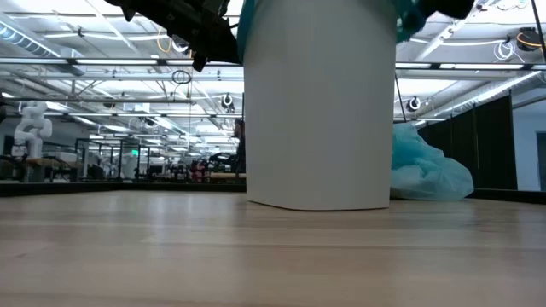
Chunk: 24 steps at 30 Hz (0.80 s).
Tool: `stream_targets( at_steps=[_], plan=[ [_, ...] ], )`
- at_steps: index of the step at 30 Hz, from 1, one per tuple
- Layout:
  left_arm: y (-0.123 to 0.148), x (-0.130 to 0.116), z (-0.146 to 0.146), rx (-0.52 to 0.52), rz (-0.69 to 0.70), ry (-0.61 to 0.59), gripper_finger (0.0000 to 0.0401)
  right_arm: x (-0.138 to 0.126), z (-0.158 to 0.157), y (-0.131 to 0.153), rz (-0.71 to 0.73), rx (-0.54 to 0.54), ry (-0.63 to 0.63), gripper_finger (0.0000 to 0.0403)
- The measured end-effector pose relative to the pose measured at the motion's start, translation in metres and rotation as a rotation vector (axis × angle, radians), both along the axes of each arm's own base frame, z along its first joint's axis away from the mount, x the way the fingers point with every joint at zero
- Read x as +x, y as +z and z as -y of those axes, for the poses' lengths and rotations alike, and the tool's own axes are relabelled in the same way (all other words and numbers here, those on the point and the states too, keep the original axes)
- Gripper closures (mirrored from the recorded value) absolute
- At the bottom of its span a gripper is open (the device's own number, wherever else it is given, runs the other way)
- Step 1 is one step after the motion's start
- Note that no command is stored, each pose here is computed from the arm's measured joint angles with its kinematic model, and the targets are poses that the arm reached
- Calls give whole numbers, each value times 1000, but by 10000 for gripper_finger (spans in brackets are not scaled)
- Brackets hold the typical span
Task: Place trash/remove bag and relplace
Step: Insert a blue trash bag into the trash bin
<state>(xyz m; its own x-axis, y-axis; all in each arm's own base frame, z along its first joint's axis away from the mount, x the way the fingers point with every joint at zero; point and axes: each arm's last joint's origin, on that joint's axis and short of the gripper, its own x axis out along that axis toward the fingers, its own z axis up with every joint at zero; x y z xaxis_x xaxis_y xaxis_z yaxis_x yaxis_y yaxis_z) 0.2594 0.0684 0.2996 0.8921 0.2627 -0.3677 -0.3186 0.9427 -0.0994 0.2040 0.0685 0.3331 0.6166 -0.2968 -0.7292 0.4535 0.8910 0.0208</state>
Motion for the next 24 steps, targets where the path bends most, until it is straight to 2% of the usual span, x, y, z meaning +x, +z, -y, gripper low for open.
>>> stream_targets(
  at_steps=[5, 9, 14, 19, 21, 24],
  plan=[
    [2, 1, 0, 15, 15, -2, 401, 6, -2, -21, 28, -9, -13, 403],
    [7, -5, 0, 42, 26, 11, 401, 6, -5, -24, 50, -47, -29, 403],
    [23, -24, 3, 115, 47, 71, 401, 1, -6, -20, 80, -73, -34, 403],
    [39, -49, 9, 133, 75, 97, 401, 1, -6, -21, 80, -72, -37, 403],
    [47, -56, 16, 123, 129, 18, 401, 1, -6, -20, 80, -72, -36, 403],
    [55, -52, 35, 96, 225, -194, 401, 1, -6, -21, 80, -72, -36, 403]
  ],
)
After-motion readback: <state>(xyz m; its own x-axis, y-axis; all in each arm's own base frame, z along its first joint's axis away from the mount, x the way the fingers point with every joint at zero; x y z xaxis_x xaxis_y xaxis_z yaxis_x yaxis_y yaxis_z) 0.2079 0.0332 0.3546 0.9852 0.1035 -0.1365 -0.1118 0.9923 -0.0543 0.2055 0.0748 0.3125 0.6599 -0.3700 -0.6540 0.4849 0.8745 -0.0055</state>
